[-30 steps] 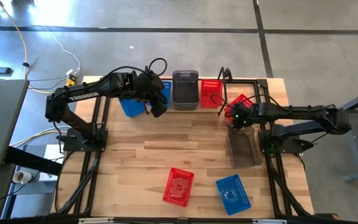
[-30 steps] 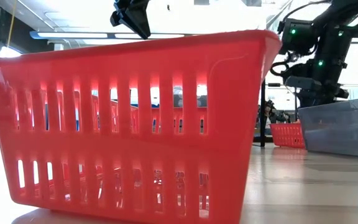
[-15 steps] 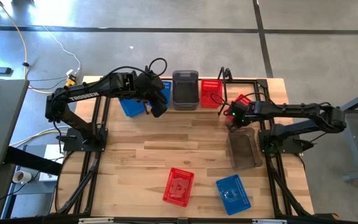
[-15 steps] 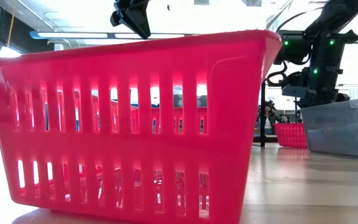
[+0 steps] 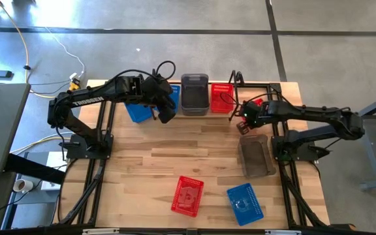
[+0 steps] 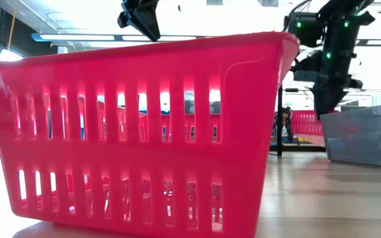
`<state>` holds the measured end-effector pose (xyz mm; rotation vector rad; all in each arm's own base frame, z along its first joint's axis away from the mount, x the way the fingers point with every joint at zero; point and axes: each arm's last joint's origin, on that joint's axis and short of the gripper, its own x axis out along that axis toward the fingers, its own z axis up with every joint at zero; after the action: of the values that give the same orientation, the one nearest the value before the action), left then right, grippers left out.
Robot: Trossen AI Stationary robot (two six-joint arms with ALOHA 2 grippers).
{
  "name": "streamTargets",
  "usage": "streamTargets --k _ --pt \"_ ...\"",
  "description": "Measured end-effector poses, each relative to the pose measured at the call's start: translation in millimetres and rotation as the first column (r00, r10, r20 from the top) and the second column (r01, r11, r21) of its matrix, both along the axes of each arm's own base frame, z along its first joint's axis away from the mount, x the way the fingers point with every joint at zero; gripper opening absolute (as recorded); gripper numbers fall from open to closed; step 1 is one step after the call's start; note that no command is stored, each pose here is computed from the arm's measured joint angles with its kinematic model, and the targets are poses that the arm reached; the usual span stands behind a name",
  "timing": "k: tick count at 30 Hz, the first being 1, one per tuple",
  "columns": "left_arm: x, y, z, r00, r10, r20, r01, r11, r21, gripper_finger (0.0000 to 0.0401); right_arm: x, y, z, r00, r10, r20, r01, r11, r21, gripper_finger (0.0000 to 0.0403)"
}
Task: Stack baskets on shelf by color
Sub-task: Stack the top red bin on the red bin on the shelf
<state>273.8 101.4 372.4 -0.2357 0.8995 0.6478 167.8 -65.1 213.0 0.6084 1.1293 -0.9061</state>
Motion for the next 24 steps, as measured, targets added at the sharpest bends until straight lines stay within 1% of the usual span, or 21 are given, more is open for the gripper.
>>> streamTargets --k 4,8,11,17,20,24 --pt "0.0 0.0 0.0 1.0 0.0 0.0 0.0 1.0 0.0 0.0081 -3.0 2.6 20.6 1.0 -0.028 0.013 0.028 1.0 -0.009 0.0001" --pt "0.0 0.0 0.0 1.0 -0.014 -0.007 0.014 1.0 0.008 0.0081 -9.4 4.5 41.3 0.996 -0.069 0.059 0.071 0.997 -0.039 0.0001" --pt "0.1 0.1 -0.1 1.0 -0.014 -0.008 0.014 1.0 0.008 0.0081 -13.9 5.5 58.2 0.991 -0.076 0.109 0.084 0.994 -0.068 0.0001" --pt "0.1 0.1 -0.1 1.0 -0.013 -0.007 0.013 1.0 0.008 0.0081 -22.0 5.2 98.0 0.98 -0.07 0.187 0.107 0.976 -0.192 0.0" --pt "0.2 0.0 -0.1 1.0 -0.013 -0.006 0.013 1.0 0.007 0.0081 -23.1 4.4 119.1 0.977 -0.033 0.212 0.089 0.961 -0.262 0.0" --pt "0.1 0.2 0.0 1.0 -0.012 -0.006 0.012 1.0 0.007 0.0081 -24.0 3.1 147.1 0.967 0.034 0.251 0.063 0.928 -0.367 0.0"
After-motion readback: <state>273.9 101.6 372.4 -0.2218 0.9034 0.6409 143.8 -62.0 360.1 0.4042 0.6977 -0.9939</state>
